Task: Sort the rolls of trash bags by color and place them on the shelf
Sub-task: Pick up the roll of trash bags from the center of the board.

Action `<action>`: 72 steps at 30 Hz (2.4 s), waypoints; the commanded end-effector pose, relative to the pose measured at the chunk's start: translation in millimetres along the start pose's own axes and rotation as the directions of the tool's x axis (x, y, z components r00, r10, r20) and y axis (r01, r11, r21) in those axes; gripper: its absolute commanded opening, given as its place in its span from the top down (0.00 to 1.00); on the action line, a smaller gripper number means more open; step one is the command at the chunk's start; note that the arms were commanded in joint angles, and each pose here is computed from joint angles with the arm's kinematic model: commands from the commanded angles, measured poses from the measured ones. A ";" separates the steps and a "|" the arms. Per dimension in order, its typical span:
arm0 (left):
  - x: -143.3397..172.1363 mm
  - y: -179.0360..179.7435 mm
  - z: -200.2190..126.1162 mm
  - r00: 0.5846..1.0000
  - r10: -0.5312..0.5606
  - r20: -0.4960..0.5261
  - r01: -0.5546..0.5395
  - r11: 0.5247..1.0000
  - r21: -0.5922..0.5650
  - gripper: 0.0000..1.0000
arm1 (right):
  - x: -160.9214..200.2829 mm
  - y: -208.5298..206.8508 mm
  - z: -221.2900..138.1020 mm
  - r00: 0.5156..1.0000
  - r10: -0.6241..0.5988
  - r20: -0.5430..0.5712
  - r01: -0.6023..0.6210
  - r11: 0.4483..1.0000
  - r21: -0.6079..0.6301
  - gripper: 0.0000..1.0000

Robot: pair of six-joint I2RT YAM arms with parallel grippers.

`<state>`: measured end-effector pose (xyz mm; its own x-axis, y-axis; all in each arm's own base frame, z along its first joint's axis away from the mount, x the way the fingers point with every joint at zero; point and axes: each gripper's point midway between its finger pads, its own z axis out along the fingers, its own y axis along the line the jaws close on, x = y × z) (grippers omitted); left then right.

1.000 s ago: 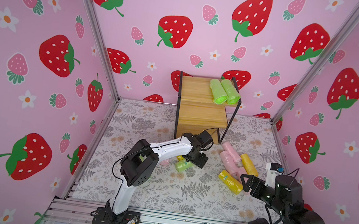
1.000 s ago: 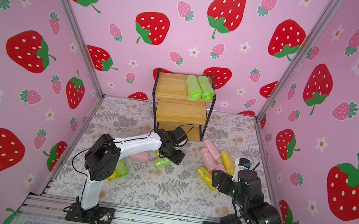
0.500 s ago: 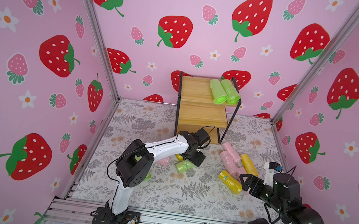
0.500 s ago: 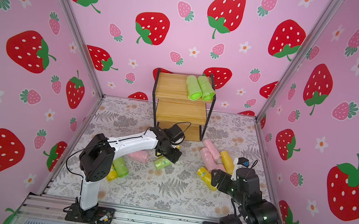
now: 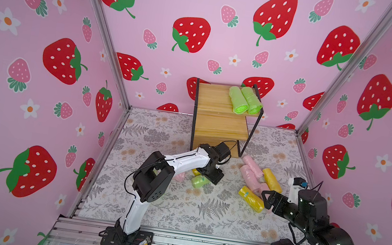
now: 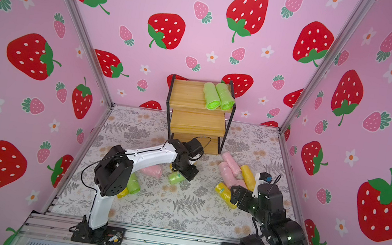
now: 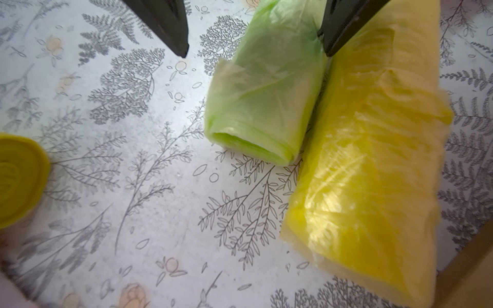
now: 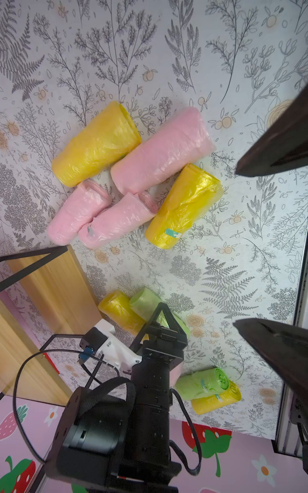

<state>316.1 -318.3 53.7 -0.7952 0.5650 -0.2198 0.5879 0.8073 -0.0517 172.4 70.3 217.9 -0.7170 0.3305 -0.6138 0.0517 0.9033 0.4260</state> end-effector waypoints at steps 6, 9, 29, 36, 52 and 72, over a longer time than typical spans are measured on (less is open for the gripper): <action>-5.9 5.0 13.0 0.999 0.014 -0.030 -0.015 0.999 -0.037 0.20 | 4.9 -3.9 9.8 0.999 0.009 -0.032 -0.008 1.000 0.027 0.12; -4.7 1.8 19.4 0.999 -0.004 -0.043 0.003 1.000 -0.022 0.23 | 4.9 -4.2 9.7 0.999 0.010 -0.033 -0.009 1.000 0.030 0.12; 20.1 -13.8 -1.4 0.916 -0.400 -0.036 0.396 0.885 0.246 1.00 | 13.1 4.9 14.6 0.996 0.074 -0.052 -0.077 0.996 -0.042 0.13; 14.8 -20.0 -65.2 0.723 -0.683 0.103 0.545 0.656 0.522 1.00 | 45.4 78.0 38.9 0.942 0.019 -0.336 -0.140 0.929 -0.341 0.08; 58.1 19.8 -147.1 0.276 -0.947 0.167 0.576 0.302 0.760 1.00 | 103.7 216.1 72.3 0.898 -0.384 -0.215 0.263 0.860 -0.438 0.01; 64.9 12.0 -160.0 0.241 -0.966 0.097 0.539 0.217 0.814 1.00 | 112.6 231.4 94.2 0.882 -0.431 -0.193 0.326 0.852 -0.410 0.13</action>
<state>245.4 -243.0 180.7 -0.7591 -0.6420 -0.1076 -0.2075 0.3954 -0.8948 165.8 334.0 175.6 -0.8065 -0.1521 -0.5714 -0.4554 0.7761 0.4362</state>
